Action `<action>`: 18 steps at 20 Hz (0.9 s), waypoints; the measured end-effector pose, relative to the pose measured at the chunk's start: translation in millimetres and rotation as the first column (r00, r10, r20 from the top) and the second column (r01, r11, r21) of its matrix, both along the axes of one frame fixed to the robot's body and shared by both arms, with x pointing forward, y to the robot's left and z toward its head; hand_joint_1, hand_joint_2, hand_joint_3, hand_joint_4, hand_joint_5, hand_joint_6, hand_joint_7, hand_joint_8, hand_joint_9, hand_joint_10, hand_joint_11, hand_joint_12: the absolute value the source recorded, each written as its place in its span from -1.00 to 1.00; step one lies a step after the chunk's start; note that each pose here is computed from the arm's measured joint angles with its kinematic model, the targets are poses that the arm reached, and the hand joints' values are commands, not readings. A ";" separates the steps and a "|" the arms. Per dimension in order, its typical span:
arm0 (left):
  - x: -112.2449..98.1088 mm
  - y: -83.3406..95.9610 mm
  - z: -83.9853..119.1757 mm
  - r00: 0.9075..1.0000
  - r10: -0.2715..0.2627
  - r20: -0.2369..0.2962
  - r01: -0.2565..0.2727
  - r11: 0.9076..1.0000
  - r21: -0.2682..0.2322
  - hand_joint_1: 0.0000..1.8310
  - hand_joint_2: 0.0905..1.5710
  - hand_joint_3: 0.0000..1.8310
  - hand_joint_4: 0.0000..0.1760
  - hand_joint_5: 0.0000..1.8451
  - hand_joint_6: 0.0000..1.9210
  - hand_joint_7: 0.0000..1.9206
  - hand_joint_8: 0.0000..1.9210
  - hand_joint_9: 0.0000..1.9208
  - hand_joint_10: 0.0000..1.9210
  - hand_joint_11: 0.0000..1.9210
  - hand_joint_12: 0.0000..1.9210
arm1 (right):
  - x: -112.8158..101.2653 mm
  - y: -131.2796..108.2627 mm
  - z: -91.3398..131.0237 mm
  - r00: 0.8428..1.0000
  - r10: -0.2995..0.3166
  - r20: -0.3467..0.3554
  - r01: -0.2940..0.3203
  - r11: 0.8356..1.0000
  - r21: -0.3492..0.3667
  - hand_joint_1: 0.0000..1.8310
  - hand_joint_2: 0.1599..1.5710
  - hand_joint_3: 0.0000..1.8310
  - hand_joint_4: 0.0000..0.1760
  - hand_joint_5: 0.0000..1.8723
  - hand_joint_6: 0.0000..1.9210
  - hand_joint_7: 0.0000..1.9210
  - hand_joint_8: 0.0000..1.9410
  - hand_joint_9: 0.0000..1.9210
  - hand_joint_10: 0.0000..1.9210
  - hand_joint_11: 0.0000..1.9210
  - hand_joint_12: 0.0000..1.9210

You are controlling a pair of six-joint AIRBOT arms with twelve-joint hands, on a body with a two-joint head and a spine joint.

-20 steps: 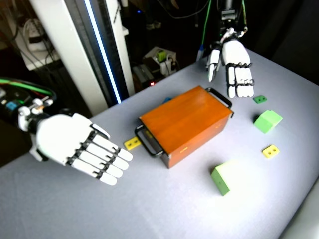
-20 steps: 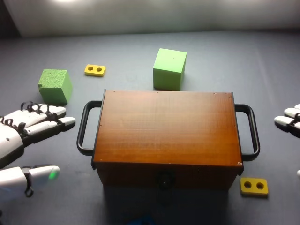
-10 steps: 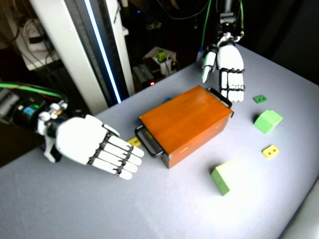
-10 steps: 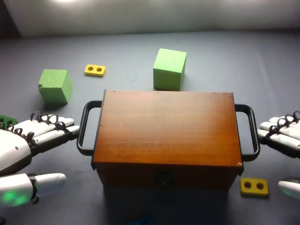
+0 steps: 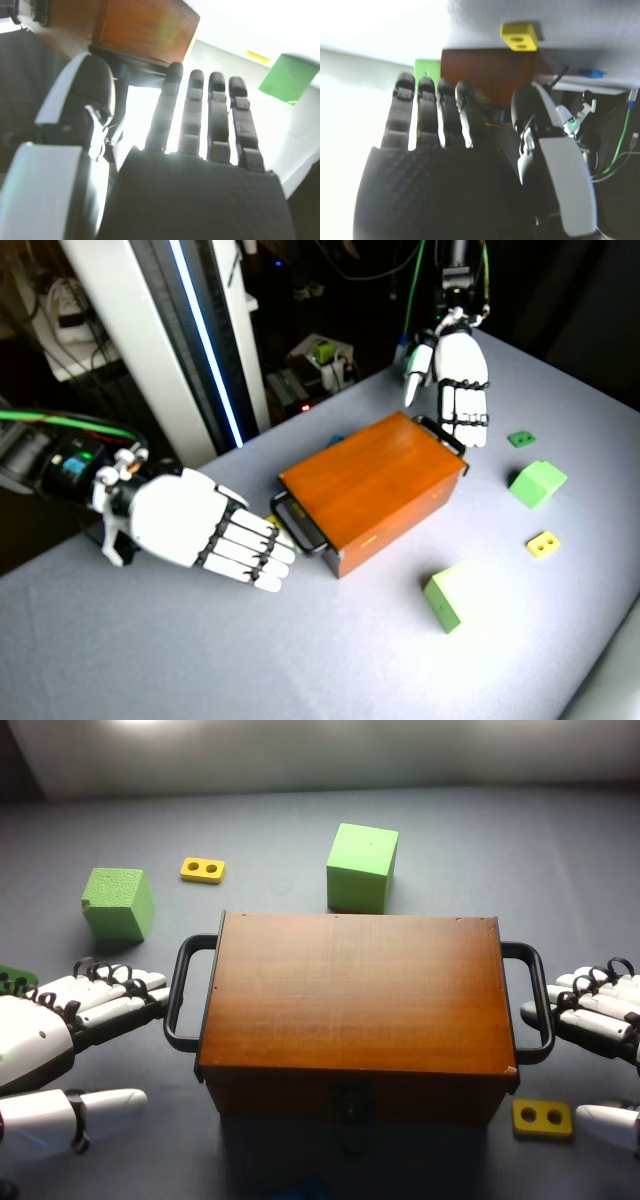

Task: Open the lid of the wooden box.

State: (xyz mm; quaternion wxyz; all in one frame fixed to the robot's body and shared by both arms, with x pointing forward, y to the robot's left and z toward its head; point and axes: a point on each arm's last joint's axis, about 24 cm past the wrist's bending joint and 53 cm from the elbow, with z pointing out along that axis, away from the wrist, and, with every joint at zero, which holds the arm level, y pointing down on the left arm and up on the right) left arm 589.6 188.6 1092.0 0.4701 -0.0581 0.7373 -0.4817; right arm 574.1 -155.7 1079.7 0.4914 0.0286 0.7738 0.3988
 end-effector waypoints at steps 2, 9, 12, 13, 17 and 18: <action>0.7 0.7 0.9 1.000 0.004 0.002 -0.004 1.000 -0.004 -0.75 0.82 -1.00 -0.65 -1.00 -1.00 -1.00 -1.00 -1.00 -1.00 -1.00 -1.00 | 1.4 -1.3 1.9 1.000 -0.007 -0.001 0.007 1.000 0.015 -0.61 0.87 -0.99 -1.00 -0.98 -1.00 -1.00 -1.00 -1.00 -1.00 -1.00 -1.00; 2.9 2.4 12.8 0.999 0.017 0.034 -0.015 0.999 -0.040 -0.60 0.80 -1.00 -0.09 -1.00 -1.00 -1.00 -1.00 -1.00 -1.00 -1.00 -1.00 | 6.4 -5.0 19.6 0.999 -0.027 0.042 0.024 0.997 0.071 -0.67 0.89 -1.00 -1.00 -1.00 -1.00 -1.00 -1.00 -1.00 -1.00 -1.00 -0.43; 0.8 -0.3 18.7 0.998 0.003 0.055 0.000 0.999 -0.054 -0.71 0.81 -1.00 0.13 -1.00 -1.00 -1.00 -1.00 -1.00 -1.00 -1.00 -1.00 | 6.2 -3.4 26.1 0.998 -0.023 0.062 0.017 0.996 0.091 -0.77 0.90 -1.00 -1.00 -1.00 -1.00 -1.00 -1.00 -1.00 -1.00 -1.00 0.09; 1.3 0.2 20.8 0.998 0.007 0.061 -0.003 0.998 -0.061 -0.76 0.82 -1.00 0.00 -1.00 -1.00 -1.00 -1.00 -1.00 -1.00 -1.00 -1.00 | 6.4 -3.4 27.6 0.998 -0.024 0.065 0.018 0.995 0.098 -0.78 0.90 -1.00 -1.00 -1.00 -1.00 -1.00 -1.00 -1.00 -1.00 -1.00 0.05; 4.9 0.6 35.6 0.993 0.021 0.112 -0.010 0.996 -0.089 -0.58 0.82 -1.00 -0.27 -1.00 -1.00 -1.00 -1.00 -1.00 -1.00 -1.00 -1.00 | 9.3 -6.4 37.3 0.995 -0.040 0.094 0.028 0.992 0.125 -0.80 0.86 -1.00 -1.00 -1.00 -1.00 -1.00 -1.00 -1.00 -1.00 -1.00 -0.49; 7.4 0.6 41.1 0.991 0.027 0.129 -0.015 0.995 -0.098 -0.56 0.81 -1.00 -0.36 -1.00 -1.00 -1.00 -1.00 -1.00 -1.00 -1.00 -1.00 | 11.3 -8.8 41.1 0.993 -0.048 0.108 0.034 0.991 0.132 -0.80 0.86 -1.00 -1.00 -1.00 -1.00 -1.00 -1.00 -1.00 -1.00 -1.00 -0.70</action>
